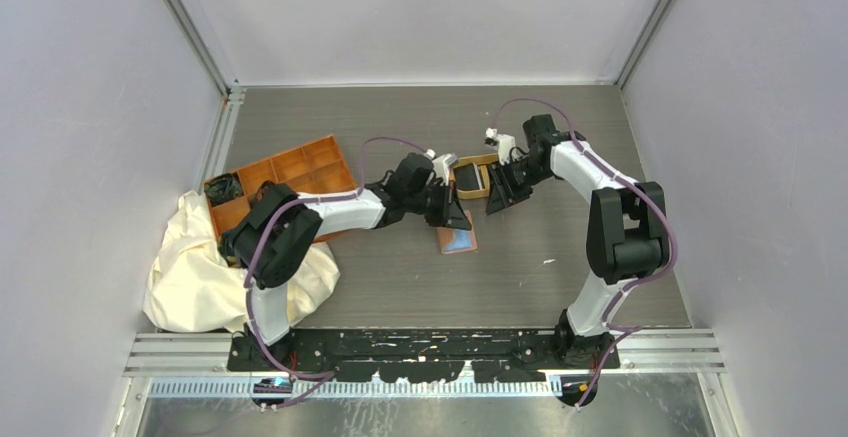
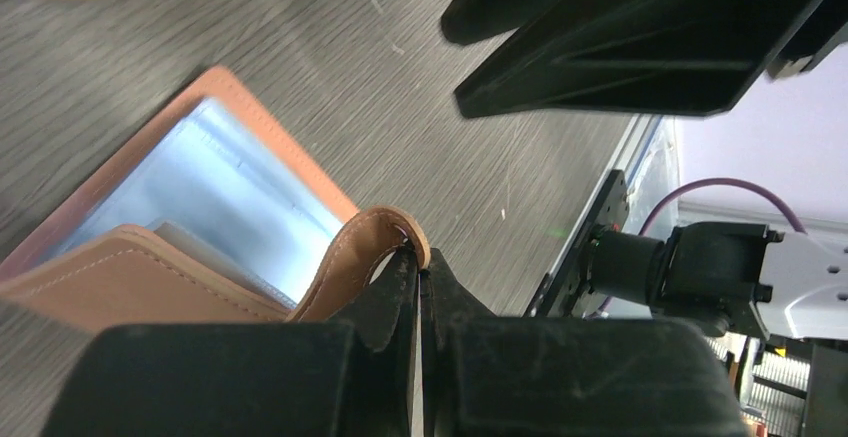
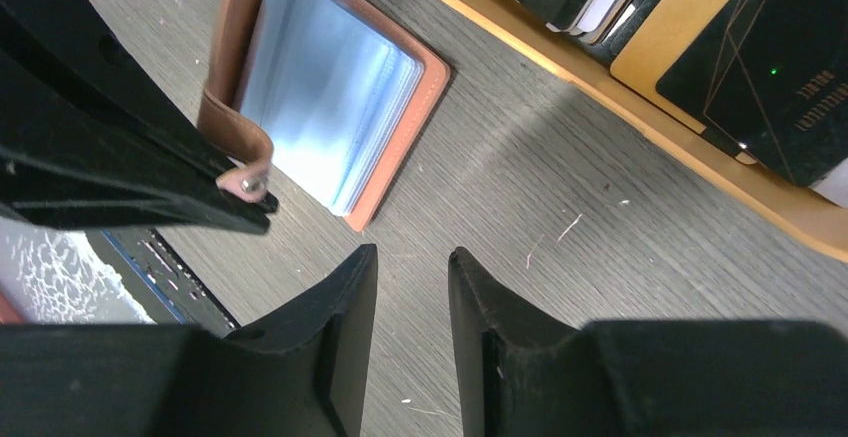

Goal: Put the credit cards into the card holder
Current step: Close the card holder at the center of the board.

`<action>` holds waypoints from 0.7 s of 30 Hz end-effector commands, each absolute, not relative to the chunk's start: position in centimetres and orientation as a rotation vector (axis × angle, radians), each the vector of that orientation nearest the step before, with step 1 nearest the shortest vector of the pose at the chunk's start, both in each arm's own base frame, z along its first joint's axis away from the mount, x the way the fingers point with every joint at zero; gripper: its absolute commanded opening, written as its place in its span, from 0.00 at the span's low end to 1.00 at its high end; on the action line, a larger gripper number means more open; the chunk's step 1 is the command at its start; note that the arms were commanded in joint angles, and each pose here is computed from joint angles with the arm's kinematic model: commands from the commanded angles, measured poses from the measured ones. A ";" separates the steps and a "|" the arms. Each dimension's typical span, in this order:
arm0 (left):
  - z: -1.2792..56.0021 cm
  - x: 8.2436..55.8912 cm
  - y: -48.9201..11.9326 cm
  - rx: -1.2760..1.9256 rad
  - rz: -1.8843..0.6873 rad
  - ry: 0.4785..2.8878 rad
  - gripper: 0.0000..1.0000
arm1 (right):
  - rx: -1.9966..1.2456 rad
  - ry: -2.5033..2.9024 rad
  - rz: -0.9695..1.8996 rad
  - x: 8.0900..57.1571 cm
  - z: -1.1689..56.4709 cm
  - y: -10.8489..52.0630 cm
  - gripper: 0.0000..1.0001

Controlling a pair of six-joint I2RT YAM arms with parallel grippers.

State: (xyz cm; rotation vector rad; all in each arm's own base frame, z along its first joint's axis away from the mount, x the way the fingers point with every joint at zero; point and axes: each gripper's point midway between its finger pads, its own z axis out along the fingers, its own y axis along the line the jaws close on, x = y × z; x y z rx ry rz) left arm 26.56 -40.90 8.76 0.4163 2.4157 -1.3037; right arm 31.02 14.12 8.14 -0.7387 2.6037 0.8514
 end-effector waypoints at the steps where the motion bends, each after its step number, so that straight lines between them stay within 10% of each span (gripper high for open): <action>1: 10.1 27.0 -43.9 0.438 -1.401 2.340 0.02 | -0.718 2.631 0.809 31.4 7.5 14.1 0.37; 21: 18.8 26.8 -43.7 0.463 -1.515 2.014 0.45 | -0.823 2.208 0.980 30.3 13.7 16.1 0.37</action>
